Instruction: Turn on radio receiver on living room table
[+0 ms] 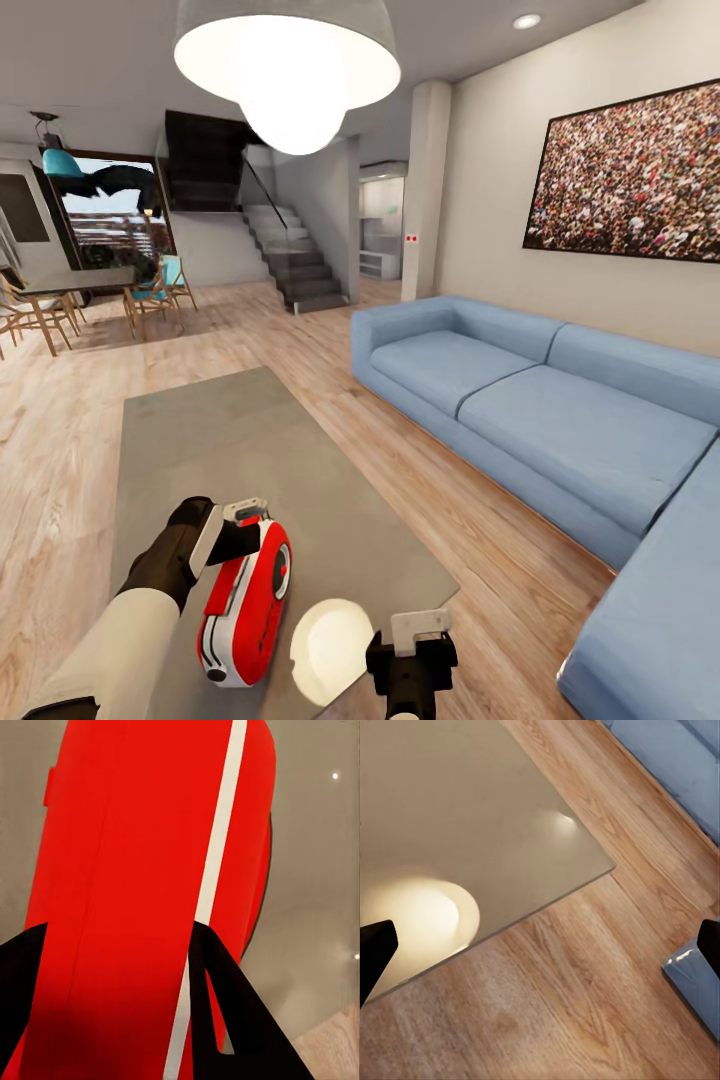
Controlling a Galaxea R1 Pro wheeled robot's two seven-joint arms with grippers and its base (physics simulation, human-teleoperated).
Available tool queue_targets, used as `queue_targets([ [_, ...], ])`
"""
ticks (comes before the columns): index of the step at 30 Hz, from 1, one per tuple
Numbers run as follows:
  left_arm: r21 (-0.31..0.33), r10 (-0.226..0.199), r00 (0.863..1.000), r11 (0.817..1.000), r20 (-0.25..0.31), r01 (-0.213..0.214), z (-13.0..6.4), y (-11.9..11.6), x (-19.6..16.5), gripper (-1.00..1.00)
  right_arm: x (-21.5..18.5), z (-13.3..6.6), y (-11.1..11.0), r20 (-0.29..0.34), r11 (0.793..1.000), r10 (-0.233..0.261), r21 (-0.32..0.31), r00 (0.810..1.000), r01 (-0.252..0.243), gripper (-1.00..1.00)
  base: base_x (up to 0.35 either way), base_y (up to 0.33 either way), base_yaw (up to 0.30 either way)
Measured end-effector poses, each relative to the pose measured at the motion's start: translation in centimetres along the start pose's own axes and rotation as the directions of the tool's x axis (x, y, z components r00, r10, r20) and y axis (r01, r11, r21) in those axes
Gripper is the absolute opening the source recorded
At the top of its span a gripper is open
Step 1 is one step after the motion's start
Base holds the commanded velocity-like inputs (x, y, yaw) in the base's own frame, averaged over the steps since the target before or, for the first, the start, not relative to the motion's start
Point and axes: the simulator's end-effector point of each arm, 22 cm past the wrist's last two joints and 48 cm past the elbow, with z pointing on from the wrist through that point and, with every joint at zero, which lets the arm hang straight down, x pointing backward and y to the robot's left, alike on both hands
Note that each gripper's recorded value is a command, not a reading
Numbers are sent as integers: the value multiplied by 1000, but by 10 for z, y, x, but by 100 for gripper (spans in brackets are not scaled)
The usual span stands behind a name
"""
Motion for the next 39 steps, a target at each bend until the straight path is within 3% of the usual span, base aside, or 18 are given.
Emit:
queue_targets([
  [39, 5, -5, 1000, 1000, -1, 5, -62, -15, -32, -100, -57, -39, -15, -1, 1000, 0, 0, 1000, 0, 100, 0, 0, 0],
])
